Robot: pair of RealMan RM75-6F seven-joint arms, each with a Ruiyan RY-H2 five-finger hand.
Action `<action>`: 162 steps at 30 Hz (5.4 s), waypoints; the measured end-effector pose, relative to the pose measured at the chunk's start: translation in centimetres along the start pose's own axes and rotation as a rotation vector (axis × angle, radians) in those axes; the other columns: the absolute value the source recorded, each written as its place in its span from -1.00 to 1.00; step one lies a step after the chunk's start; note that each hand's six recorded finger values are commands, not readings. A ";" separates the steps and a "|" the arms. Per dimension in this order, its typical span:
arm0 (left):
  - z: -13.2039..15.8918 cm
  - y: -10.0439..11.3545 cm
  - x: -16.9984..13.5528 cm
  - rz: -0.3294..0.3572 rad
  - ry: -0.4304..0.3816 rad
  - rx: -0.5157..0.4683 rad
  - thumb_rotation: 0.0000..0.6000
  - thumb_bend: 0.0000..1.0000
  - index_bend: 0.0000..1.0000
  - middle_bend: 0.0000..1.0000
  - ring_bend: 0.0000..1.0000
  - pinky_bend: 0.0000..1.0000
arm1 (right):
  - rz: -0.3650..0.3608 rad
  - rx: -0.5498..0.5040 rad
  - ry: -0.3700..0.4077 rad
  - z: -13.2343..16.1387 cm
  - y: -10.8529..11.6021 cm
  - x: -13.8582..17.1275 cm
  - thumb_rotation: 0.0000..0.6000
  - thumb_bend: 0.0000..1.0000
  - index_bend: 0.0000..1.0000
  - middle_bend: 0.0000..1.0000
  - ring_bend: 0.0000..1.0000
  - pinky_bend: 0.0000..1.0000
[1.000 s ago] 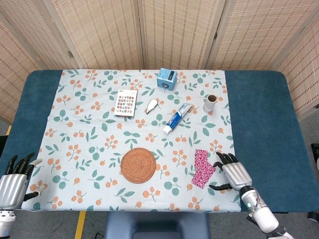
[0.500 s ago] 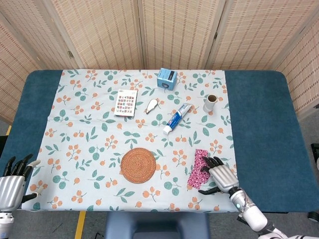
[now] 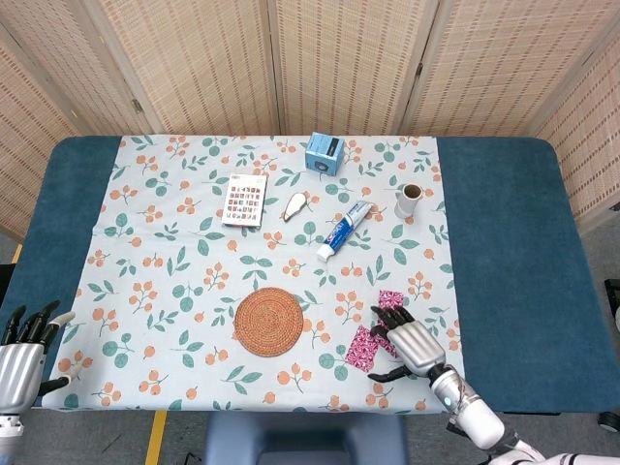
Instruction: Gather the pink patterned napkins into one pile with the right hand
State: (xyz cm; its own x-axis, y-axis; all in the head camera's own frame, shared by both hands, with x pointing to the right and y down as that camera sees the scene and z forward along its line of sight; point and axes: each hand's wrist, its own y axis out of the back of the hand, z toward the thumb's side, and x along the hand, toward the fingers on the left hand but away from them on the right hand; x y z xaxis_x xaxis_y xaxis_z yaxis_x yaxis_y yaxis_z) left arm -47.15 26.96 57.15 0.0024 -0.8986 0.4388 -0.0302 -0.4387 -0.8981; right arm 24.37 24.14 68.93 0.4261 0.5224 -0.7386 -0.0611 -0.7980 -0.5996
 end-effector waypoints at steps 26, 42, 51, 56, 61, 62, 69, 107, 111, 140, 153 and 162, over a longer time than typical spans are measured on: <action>1.0 0.0 0.0 -0.003 -0.026 0.006 1.00 -0.59 -0.49 -0.75 -0.61 -1.00 | 0.045 0.008 -0.102 -4.0 -1.2 3.2 -0.06 -0.76 -0.45 -0.90 -1.00 -1.00; 1.1 0.0 -0.1 -0.004 -0.021 0.009 1.00 -0.59 -0.49 -0.75 -0.61 -1.00 | 0.012 -0.008 -0.075 -3.8 -0.5 2.4 -0.06 -0.76 -0.45 -0.90 -1.00 -1.00; 1.1 0.0 -0.1 -0.005 -0.023 0.006 1.00 -0.59 -0.49 -0.75 -0.61 -1.00 | 0.032 0.001 -0.066 -3.6 -0.8 2.2 -0.05 -0.76 -0.45 -0.90 -1.00 -1.00; 1.1 -0.1 0.0 -0.006 -0.023 0.004 1.00 -0.59 -0.48 -0.75 -0.61 -1.00 | 0.047 -0.001 -0.081 -3.9 -1.1 3.0 -0.06 -0.76 -0.45 -0.90 -1.00 -1.00; 1.3 -0.1 0.0 -0.006 -0.028 0.003 1.00 -0.59 -0.48 -0.75 -0.61 -1.00 | 0.060 0.003 -0.091 -4.2 -1.3 3.8 -0.05 -0.76 -0.45 -0.90 -1.00 -1.00; 1.3 -0.1 0.0 -0.005 -0.028 0.003 1.00 -0.59 -0.48 -0.75 -0.61 -1.00 | 0.062 0.002 -0.094 -4.3 -1.3 4.0 -0.04 -0.76 -0.45 -0.90 -1.00 -1.00; 1.4 0.0 0.0 -0.004 -0.032 0.004 1.00 -0.59 -0.48 -0.74 -0.61 -1.00 | 0.052 0.004 -0.105 -5.0 -0.7 5.4 -0.05 -0.76 -0.43 -0.88 -1.00 -1.00; 0.8 -0.8 0.1 -0.029 -0.026 -0.004 1.00 -0.59 -0.48 -0.74 -0.61 -1.00 | -0.084 -0.080 -0.223 -5.4 3.0 -5.3 0.61 -0.75 -0.52 -0.88 -1.00 -1.00; 0.7 -0.8 0.0 -0.027 -0.023 -0.006 1.00 -0.59 -0.48 -0.74 -0.61 -1.00 | -0.077 -0.075 -0.220 -5.2 2.6 -5.4 0.60 -0.75 -0.52 -0.88 -1.00 -1.00; 0.8 -0.8 0.1 -0.027 -0.023 -0.005 1.00 -0.59 -0.48 -0.75 -0.61 -1.00 | -0.062 -0.083 -0.232 -5.6 2.4 -5.6 0.84 -0.75 -0.49 -0.85 -1.00 -1.00; 0.9 -0.8 0.1 -0.034 -0.020 0.000 1.00 -0.59 -0.49 -0.74 -0.61 -1.00 | -0.060 -0.092 -0.248 -6.4 2.7 -5.4 0.85 -0.75 -0.48 -0.84 -1.00 -1.00; 0.8 -0.7 0.0 -0.031 -0.017 0.000 1.00 -0.59 -0.49 -0.74 -0.61 -1.00 | -0.057 -0.090 -0.227 -5.9 2.7 -5.8 0.86 -0.75 -0.40 -0.83 -1.00 -1.00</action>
State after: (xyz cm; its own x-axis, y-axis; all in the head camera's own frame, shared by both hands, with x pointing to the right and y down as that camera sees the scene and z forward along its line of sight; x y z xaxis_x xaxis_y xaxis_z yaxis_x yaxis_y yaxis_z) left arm -46.34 27.26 57.74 0.0199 -0.8846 0.4659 -0.0298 -0.4663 -0.8841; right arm 27.04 17.18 73.42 0.2124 0.6132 -0.7608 0.0418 -0.7836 -0.6199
